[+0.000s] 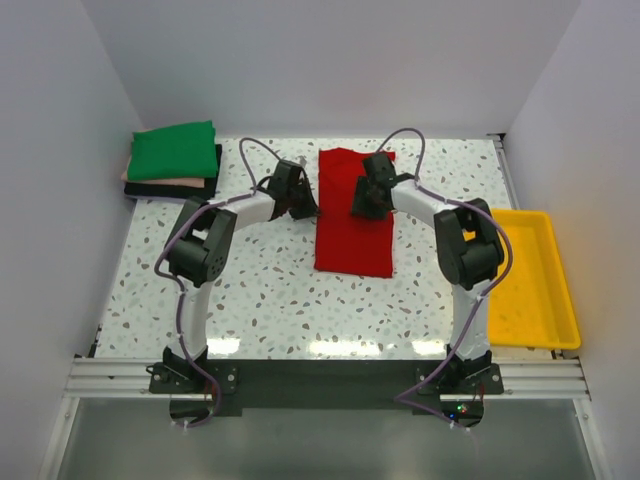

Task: Fold and stack the t-shirts
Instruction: Fold the tshirt

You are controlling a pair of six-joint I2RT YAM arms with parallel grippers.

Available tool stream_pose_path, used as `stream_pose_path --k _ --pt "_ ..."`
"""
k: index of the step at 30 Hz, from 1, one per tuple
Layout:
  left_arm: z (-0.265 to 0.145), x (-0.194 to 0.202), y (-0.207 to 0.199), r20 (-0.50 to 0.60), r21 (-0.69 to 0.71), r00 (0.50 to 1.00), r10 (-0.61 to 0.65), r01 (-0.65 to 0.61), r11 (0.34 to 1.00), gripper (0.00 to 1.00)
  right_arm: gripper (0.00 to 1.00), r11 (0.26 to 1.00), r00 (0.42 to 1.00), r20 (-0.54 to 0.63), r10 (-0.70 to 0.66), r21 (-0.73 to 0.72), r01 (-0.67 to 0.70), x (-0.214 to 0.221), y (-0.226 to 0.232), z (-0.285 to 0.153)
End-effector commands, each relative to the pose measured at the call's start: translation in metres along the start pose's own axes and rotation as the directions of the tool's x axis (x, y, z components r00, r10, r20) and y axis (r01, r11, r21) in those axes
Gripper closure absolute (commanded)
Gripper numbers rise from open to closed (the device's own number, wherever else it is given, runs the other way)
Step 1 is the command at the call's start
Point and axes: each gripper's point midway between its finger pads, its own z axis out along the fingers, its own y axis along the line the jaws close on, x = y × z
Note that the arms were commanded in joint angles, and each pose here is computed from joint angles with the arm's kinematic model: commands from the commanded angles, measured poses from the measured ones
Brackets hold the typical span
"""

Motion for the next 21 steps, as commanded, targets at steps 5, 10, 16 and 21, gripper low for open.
stream_pose_path --k 5,10,16,21 --pt "-0.033 -0.018 -0.017 0.058 0.036 0.998 0.016 -0.018 0.999 0.94 0.44 0.983 0.995 -0.019 -0.098 0.155 0.100 0.011 -0.018 0.009" --pt "-0.078 -0.034 -0.028 0.152 0.054 0.988 -0.014 0.006 0.999 0.93 0.44 0.972 0.990 -0.043 -0.135 0.190 0.141 0.038 -0.017 0.011" --pt "-0.126 -0.028 -0.029 0.237 0.091 0.970 -0.055 0.034 0.995 0.92 0.44 0.964 0.981 -0.082 -0.177 0.187 0.190 0.077 -0.012 0.006" --pt "-0.157 -0.005 -0.017 0.269 0.112 0.959 -0.094 0.066 0.992 0.92 0.44 0.958 0.969 -0.115 -0.217 0.164 0.234 0.118 -0.004 -0.005"
